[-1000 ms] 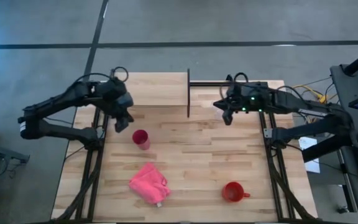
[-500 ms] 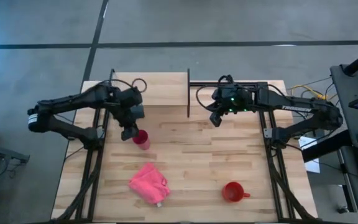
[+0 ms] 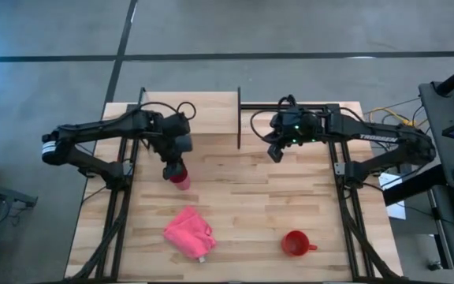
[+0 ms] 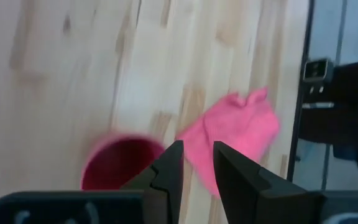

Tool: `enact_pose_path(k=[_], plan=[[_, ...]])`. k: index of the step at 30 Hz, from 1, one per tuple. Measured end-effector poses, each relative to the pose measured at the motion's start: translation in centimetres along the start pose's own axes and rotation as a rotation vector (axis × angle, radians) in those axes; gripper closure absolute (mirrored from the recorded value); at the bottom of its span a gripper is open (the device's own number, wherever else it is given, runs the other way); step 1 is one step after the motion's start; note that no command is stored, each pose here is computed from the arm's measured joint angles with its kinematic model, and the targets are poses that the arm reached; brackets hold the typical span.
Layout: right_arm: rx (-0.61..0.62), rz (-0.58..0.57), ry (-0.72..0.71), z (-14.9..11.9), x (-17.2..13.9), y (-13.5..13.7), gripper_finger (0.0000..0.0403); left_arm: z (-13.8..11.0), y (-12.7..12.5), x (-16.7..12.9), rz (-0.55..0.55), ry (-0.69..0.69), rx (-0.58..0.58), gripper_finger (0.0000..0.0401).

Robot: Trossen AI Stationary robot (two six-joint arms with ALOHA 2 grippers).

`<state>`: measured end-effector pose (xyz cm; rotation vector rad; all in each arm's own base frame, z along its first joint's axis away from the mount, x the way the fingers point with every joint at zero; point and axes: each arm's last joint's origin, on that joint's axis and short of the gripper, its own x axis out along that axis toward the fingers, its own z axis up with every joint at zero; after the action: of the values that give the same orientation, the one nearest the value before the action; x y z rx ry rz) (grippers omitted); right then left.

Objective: Stack small to large cups/mugs on shelf
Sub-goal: Put the pink cup on the shelf

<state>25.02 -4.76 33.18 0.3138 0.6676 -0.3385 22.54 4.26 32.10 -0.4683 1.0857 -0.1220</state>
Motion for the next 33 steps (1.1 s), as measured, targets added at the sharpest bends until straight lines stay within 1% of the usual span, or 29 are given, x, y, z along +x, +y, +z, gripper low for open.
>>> enact_pose_path(k=[3,5,10,18,24,27,29,33], plan=[[-0.004,0.014,-0.025,0.0,-0.9,0.2,0.0394,0.7,-0.2,-0.3,-0.011,-0.090,-0.002,0.0328],[-0.021,0.021,-0.041,0.1,-1.5,0.2,0.0394,1.2,-0.3,-0.4,-0.018,-0.142,0.016,0.0328],[-0.053,0.040,-0.065,0.0,-2.4,0.5,0.0394,1.9,-0.5,-0.6,-0.027,-0.215,0.050,0.0328],[0.047,0.047,-0.072,0.0,-2.5,0.6,0.0394,2.4,-0.6,-0.7,-0.041,-0.266,0.023,0.0328],[0.040,0.045,-0.071,0.0,-2.4,0.6,0.0394,2.2,-0.7,-0.6,-0.042,-0.239,0.008,0.0328],[0.040,0.043,-0.067,-0.1,-2.6,0.5,0.0394,1.8,-1.0,-0.3,-0.055,-0.191,-0.053,0.0328],[0.039,0.042,-0.065,-0.1,-2.6,0.5,0.0394,1.4,-1.5,-0.1,-0.084,-0.146,-0.084,0.0328],[0.037,0.035,-0.050,-0.2,-2.4,0.5,0.0394,0.4,-3.1,0.7,-0.106,-0.056,-0.089,0.0328]])
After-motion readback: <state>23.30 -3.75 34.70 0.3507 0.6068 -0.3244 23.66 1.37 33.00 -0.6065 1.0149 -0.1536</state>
